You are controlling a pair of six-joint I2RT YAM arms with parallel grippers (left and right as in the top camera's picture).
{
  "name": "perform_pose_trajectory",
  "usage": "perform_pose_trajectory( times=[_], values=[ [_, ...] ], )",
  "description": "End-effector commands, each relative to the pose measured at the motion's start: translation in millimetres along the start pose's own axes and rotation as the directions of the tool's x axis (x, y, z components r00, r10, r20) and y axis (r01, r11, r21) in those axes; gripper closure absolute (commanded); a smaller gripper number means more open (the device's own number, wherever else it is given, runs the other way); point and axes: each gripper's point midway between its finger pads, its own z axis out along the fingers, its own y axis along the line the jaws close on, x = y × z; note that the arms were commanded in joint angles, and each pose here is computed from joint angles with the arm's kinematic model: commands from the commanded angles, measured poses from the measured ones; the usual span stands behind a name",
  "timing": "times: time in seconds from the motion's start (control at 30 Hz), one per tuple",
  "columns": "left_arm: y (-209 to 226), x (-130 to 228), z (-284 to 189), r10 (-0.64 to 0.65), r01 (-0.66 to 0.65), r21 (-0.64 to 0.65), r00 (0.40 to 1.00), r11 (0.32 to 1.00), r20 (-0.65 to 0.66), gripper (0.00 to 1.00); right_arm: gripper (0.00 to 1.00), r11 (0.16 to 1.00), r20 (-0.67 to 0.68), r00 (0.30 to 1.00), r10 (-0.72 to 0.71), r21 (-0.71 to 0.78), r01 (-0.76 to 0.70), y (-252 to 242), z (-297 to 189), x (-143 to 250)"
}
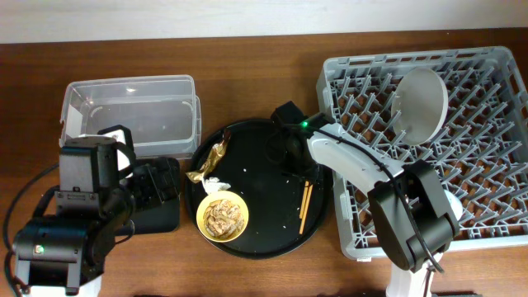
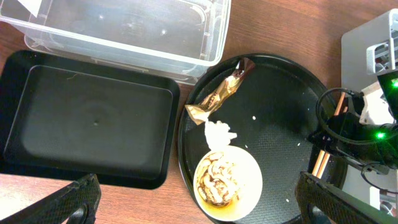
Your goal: Sort waste into correct bins and load items into the dishwasher rack
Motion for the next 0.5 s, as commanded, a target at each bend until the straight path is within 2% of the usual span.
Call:
perform_pose_trajectory(
  times=[0.0, 0.17, 0.23, 0.3, 0.33, 0.47],
  values=[
    [2.0, -3.0, -3.2, -0.009, 0.009, -0.008, 1.000, 1.000, 0.016, 0.01, 0.59, 0.999, 0.038, 0.999, -0.015, 0.029, 0.014, -7.5, -5.2, -7.5],
    [2.0, -3.0, -3.2, -0.009, 0.009, -0.008, 1.000, 1.000, 0.016, 0.00, 0.59, 0.999, 0.032, 0.999, 0.000, 0.050, -0.002, -16.6, -1.0, -9.1],
    [2.0, -3.0, -3.2, -0.009, 0.009, -0.008, 1.000, 1.000, 0.016, 0.00, 0.68, 1.000, 0.027, 1.000, -0.011, 0.026, 0.010, -13.4, 5.4, -6.7],
    [2.0, -3.0, -3.2, -0.009, 0.009, -0.008, 1.000, 1.000, 0.016, 0.00, 0.70, 0.998, 0.023, 0.998, -0.054, 0.014, 0.054, -4.0, 6.3, 0.8],
    [2.0, -3.0, -3.2, -0.009, 0.009, -0.008, 1.000, 1.000, 0.016, 0.00, 0.76, 0.998, 0.027, 0.997, -0.066, 0.010, 0.066, 0.0, 7.5, 3.4],
    [2.0, -3.0, -3.2, -0.009, 0.009, -0.008, 1.000, 1.000, 0.016, 0.00, 0.78, 0.999, 0.029, 0.998, -0.053, 0.007, 0.053, 2.7, 9.0, 6.2]
  ],
)
